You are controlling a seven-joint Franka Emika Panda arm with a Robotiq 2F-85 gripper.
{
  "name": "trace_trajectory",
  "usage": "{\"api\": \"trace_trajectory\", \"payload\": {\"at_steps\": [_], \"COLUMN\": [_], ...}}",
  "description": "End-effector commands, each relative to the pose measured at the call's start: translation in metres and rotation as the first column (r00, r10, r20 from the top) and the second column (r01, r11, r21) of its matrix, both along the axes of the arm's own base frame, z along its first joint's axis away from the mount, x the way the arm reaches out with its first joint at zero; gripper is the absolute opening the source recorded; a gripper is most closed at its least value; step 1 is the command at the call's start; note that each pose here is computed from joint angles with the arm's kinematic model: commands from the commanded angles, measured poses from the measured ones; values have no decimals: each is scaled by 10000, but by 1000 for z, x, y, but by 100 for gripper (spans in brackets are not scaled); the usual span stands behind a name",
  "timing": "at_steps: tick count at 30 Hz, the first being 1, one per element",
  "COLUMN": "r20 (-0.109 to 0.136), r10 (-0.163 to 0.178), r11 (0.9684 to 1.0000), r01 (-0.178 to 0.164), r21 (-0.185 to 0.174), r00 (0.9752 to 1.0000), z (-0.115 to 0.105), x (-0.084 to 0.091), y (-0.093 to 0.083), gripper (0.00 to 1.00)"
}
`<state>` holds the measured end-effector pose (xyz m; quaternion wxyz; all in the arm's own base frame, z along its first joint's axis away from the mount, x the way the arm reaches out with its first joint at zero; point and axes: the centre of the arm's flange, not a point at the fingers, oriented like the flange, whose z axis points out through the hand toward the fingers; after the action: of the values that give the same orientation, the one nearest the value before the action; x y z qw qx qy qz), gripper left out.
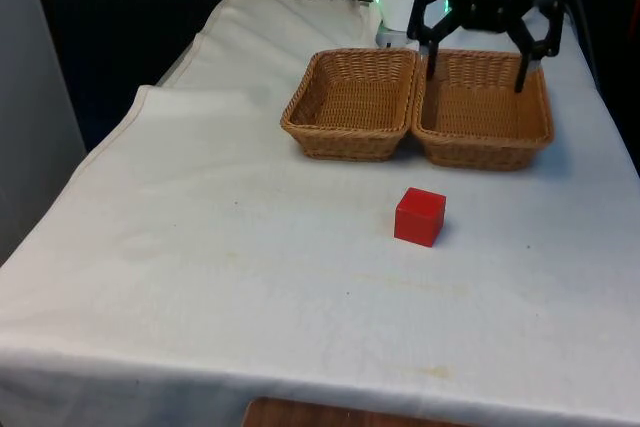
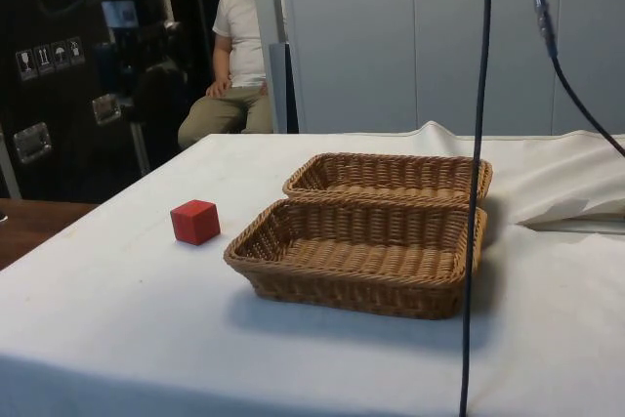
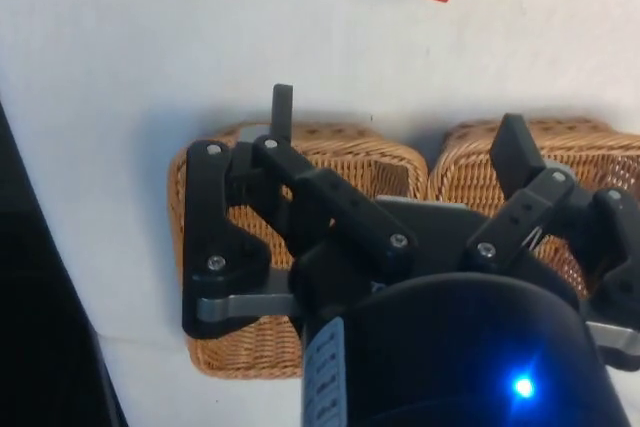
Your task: Pick up the red cube and place it into the right basket.
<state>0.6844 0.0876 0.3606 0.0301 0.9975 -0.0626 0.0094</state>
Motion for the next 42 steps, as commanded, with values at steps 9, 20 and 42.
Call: {"api": "trace_trajectory", "payload": {"at_steps": [9,20,42], "r20": [296,336,50], "r10": [30,-40,-228], "r11": [9995,9994,9993], "r01": [-39,28,227], "r21": [324,347,297], "r00": [9996,9994,9997], "z": [-19,-48,-83], "x": [-10,-4,1], "y": [-20,-24,-33], "gripper": [100,100,100]}}
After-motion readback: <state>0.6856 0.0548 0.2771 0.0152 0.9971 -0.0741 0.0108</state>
